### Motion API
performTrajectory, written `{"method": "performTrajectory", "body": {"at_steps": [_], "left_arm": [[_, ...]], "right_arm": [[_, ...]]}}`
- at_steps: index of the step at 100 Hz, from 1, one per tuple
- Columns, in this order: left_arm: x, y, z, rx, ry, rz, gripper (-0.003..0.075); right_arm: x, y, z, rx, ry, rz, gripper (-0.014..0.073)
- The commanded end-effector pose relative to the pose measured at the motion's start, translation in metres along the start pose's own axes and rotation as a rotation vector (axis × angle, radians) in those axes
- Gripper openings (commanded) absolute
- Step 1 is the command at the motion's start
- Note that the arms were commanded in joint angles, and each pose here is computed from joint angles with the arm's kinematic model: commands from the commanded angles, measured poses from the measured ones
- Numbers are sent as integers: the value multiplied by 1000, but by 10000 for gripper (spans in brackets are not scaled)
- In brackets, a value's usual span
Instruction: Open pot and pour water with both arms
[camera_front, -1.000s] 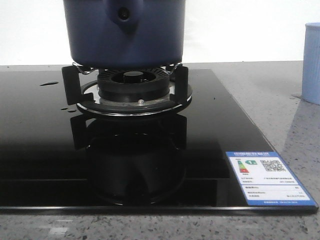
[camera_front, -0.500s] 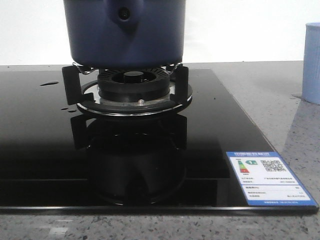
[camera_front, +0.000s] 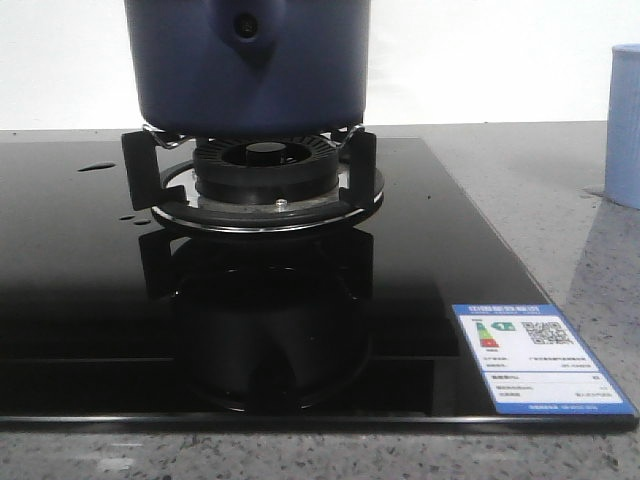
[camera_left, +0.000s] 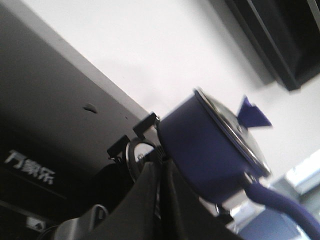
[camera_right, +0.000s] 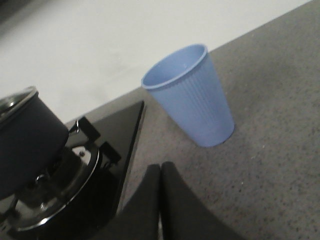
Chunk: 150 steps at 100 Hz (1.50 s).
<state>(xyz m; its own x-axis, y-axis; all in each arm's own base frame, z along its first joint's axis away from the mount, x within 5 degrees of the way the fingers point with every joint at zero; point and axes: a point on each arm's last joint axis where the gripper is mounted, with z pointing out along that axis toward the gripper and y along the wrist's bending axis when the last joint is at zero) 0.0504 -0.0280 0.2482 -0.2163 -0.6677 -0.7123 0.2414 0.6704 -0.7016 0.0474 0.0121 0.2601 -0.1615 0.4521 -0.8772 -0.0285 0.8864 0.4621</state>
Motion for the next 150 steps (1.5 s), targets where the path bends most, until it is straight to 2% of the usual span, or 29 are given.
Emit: {"method": "performTrajectory", "body": {"at_steps": [1, 13, 24, 31, 41, 47, 52, 60, 72, 81, 91, 99, 103, 106, 108, 110, 115, 120, 125, 131, 150], "left_arm": [[-18, -22, 7, 16, 70, 128, -19], [-28, -41, 27, 51, 279, 268, -18], [-34, -55, 46, 128, 461, 344, -18], [-38, -67, 57, 232, 530, 378, -18], [-47, -88, 69, 441, 505, 417, -18], [-52, -99, 73, 556, 486, 437, -18], [-54, -106, 77, 624, 475, 468, -18], [-57, -111, 86, 673, 473, 516, -18], [-60, -119, 97, 743, 457, 642, -4], [-60, -125, 105, 803, 425, 760, 96], [-62, -127, 116, 809, 406, 814, 298], [-64, -127, 128, 756, 391, 815, 479], [-65, -125, 134, 723, 384, 811, 540], [-66, -125, 138, 703, 375, 807, 567], [-66, -124, 141, 688, 372, 805, 580], [-66, -124, 145, 675, 370, 802, 584], [-66, -123, 150, 656, 369, 797, 583], [-67, -124, 156, 650, 368, 800, 583], [-68, -124, 163, 649, 367, 810, 583], [-69, -124, 172, 649, 358, 830, 583], [-75, -126, 206, 646, 322, 855, 583]], "right_arm": [[-21, 13, 2, 7, 83, -8, -67], [-33, 26, 8, 26, 320, -3, -67], [-41, 38, 15, 7, 521, 38, -68], [-46, 50, 17, -71, 633, 24, -68], [-47, 65, 22, -237, 744, 11, -74], [-50, 77, 22, -394, 722, -7, -74], [-54, 83, 23, -482, 663, -64, -74], [-60, 86, 25, -541, 553, -157, -74], [-67, 85, 29, -529, 439, -246, -74], [-72, 83, 32, -497, 375, -261, -74], [-78, 82, 36, -459, 308, -261, -59], [-79, 81, 37, -456, 276, -316, 36], [-79, 81, 37, -459, 268, -345, 102], [-79, 81, 37, -461, 265, -358, 182], [-80, 81, 37, -460, 261, -366, 218], [-80, 81, 37, -459, 258, -369, 312], [-81, 80, 37, -454, 250, -368, 407], [-81, 80, 38, -446, 240, -367, 538], [-82, 80, 38, -442, 234, -366, 620], [-83, 80, 39, -436, 226, -365, 669], [-84, 79, 39, -430, 218, -364, 665]]}}
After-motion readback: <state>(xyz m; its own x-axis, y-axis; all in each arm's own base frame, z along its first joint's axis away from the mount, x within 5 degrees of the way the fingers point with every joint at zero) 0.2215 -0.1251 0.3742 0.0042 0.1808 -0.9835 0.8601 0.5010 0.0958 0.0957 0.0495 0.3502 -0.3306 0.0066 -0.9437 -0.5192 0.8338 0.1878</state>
